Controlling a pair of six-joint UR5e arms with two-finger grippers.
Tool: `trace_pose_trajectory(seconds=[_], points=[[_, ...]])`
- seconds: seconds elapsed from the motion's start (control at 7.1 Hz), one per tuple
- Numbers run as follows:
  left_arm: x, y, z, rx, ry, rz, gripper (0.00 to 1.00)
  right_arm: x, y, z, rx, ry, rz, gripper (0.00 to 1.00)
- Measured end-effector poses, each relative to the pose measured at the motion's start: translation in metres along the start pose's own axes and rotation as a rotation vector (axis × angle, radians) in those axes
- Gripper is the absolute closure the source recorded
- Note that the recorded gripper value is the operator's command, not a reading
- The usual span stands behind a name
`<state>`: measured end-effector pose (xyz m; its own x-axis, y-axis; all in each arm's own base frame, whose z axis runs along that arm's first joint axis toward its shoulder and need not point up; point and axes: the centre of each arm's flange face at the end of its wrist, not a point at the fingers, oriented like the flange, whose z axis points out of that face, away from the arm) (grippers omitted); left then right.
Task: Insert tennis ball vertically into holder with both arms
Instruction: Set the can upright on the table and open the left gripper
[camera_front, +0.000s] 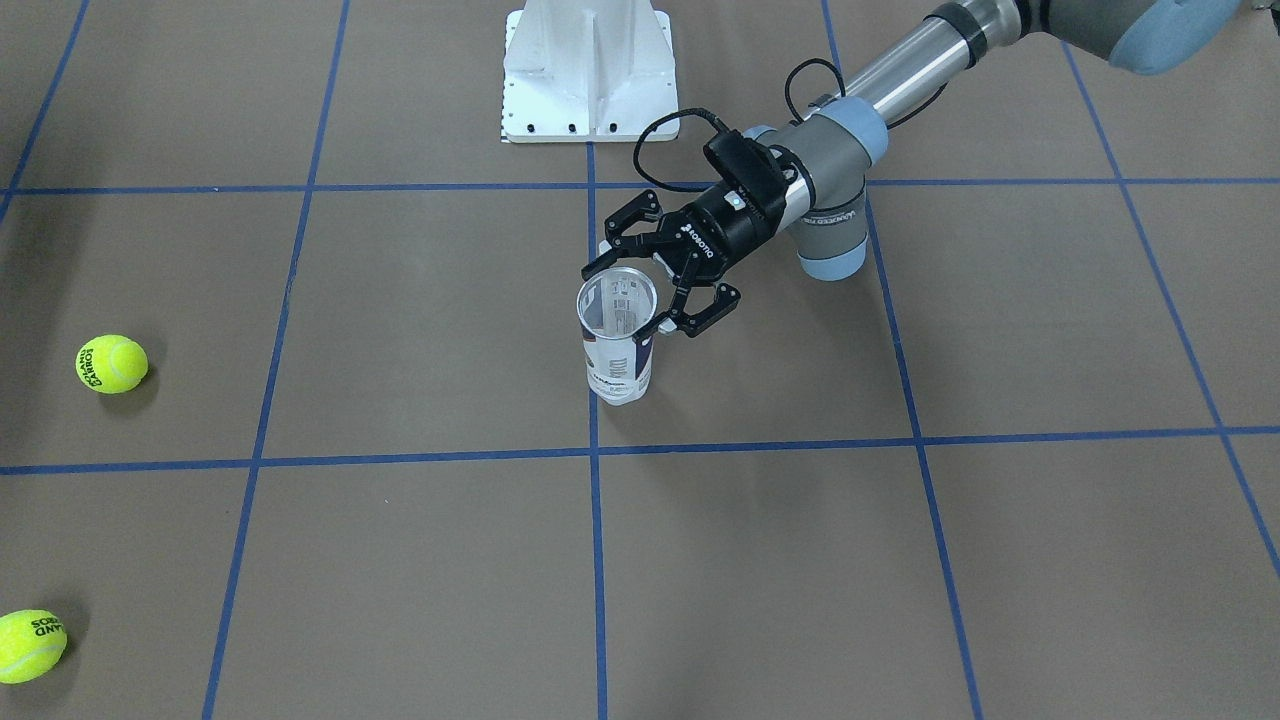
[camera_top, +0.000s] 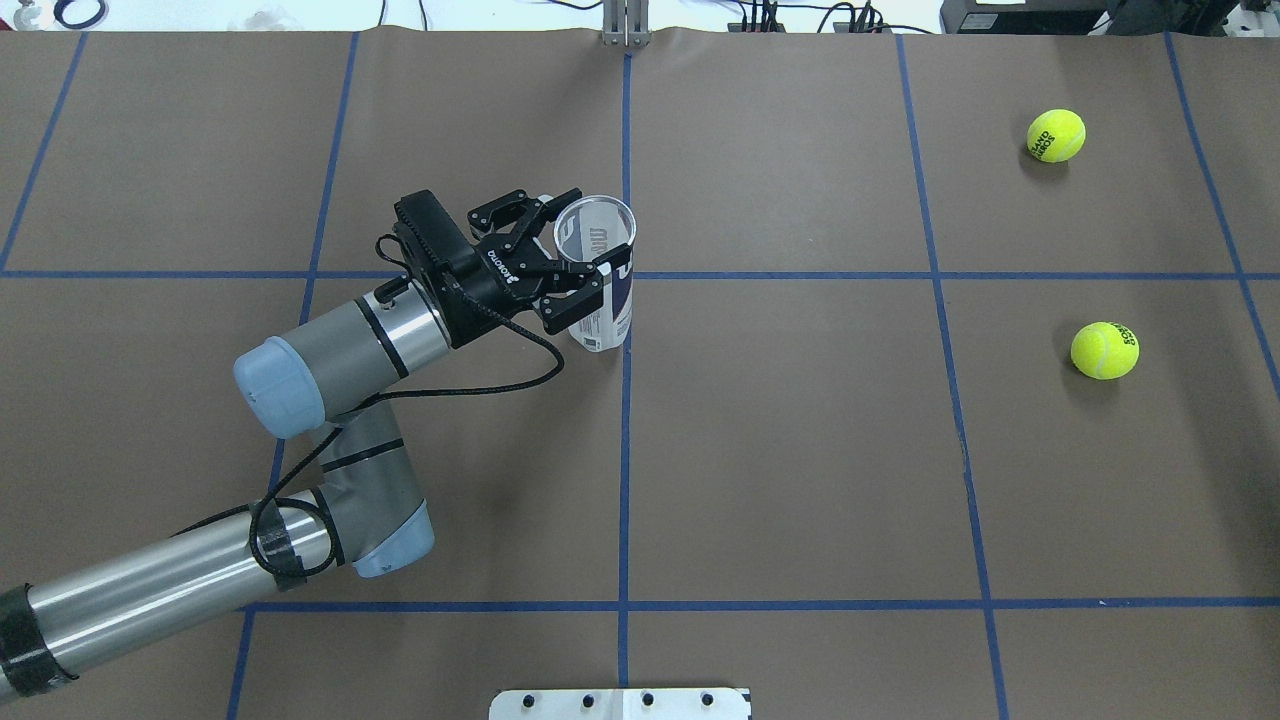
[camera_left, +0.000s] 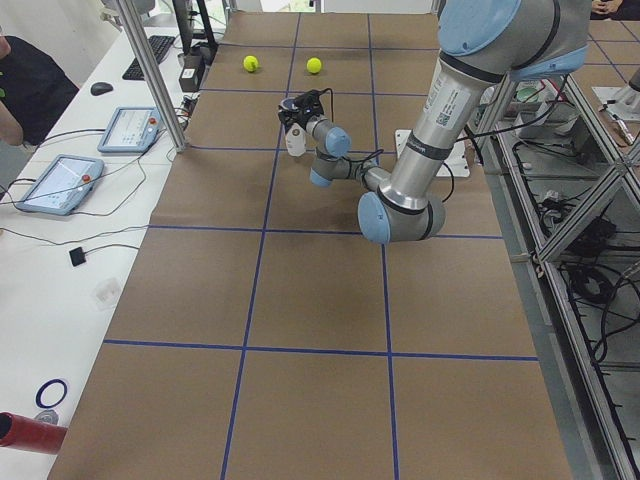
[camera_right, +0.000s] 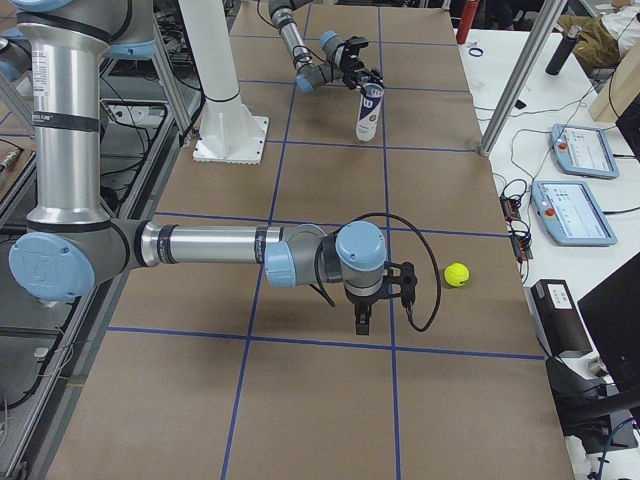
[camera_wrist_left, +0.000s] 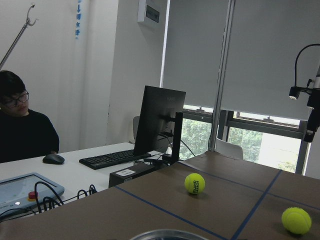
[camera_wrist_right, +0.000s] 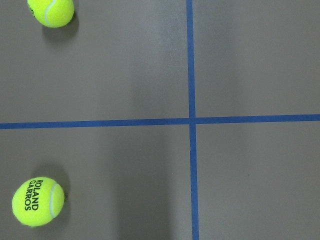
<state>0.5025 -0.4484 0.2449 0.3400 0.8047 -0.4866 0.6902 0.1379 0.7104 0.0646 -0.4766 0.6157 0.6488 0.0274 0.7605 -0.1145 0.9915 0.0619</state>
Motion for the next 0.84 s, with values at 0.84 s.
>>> trace_pose_trajectory(seconds=[0.84], points=[[0.005,0.021,-0.010,0.047,-0.029,-0.016,0.42,0.001,-0.001,0.001,0.000,0.003,0.000,0.00]])
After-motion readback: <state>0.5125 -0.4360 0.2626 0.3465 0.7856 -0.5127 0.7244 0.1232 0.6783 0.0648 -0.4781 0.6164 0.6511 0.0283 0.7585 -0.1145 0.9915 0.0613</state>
